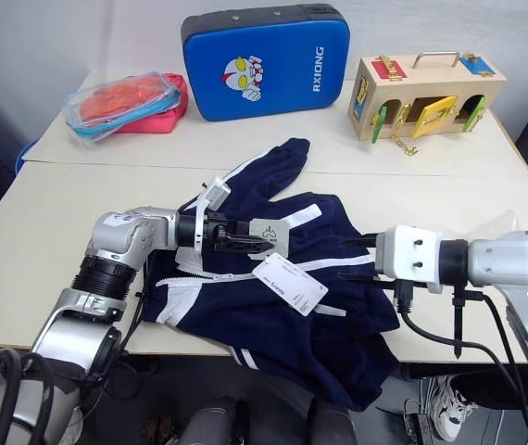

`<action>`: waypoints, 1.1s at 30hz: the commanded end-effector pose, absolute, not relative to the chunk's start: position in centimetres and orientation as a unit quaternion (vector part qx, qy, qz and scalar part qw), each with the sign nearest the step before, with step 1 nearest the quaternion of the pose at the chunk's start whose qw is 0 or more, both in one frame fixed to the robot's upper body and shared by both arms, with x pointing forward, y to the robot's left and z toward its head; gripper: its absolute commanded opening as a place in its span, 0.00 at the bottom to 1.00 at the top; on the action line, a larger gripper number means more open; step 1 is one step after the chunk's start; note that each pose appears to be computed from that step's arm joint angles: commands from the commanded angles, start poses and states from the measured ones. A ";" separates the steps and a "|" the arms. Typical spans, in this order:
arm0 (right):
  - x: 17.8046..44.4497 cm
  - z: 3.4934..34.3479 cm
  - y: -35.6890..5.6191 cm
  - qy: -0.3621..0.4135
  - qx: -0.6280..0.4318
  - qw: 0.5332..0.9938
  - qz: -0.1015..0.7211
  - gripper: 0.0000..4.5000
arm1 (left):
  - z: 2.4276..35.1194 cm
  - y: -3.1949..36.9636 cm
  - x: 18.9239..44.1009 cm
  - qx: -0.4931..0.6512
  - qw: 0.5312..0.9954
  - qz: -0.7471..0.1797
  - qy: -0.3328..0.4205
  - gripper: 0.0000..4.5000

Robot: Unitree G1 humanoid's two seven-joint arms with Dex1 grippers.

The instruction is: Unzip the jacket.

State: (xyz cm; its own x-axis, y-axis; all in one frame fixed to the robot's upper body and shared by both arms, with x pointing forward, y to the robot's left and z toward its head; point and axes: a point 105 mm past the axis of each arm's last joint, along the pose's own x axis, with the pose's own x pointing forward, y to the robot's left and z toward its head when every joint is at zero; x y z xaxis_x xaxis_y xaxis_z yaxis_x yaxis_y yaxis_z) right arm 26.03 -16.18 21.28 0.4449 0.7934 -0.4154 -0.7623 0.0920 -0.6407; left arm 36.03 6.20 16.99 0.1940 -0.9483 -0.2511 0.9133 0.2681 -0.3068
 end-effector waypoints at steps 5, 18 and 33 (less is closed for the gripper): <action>25.9 21.8 -16.1 -0.034 -0.428 0.738 0.521 0.50 | 17.3 5.6 34.0 0.106 0.750 -0.642 0.118 0.54; 26.0 21.0 -16.3 -0.021 -0.425 0.737 0.525 0.50 | 13.4 3.4 29.9 0.426 0.596 -0.680 -0.028 0.00; 26.1 20.2 -16.0 -0.013 -0.434 0.724 0.536 0.50 | 17.1 3.8 27.8 0.282 0.619 -0.733 -0.017 0.71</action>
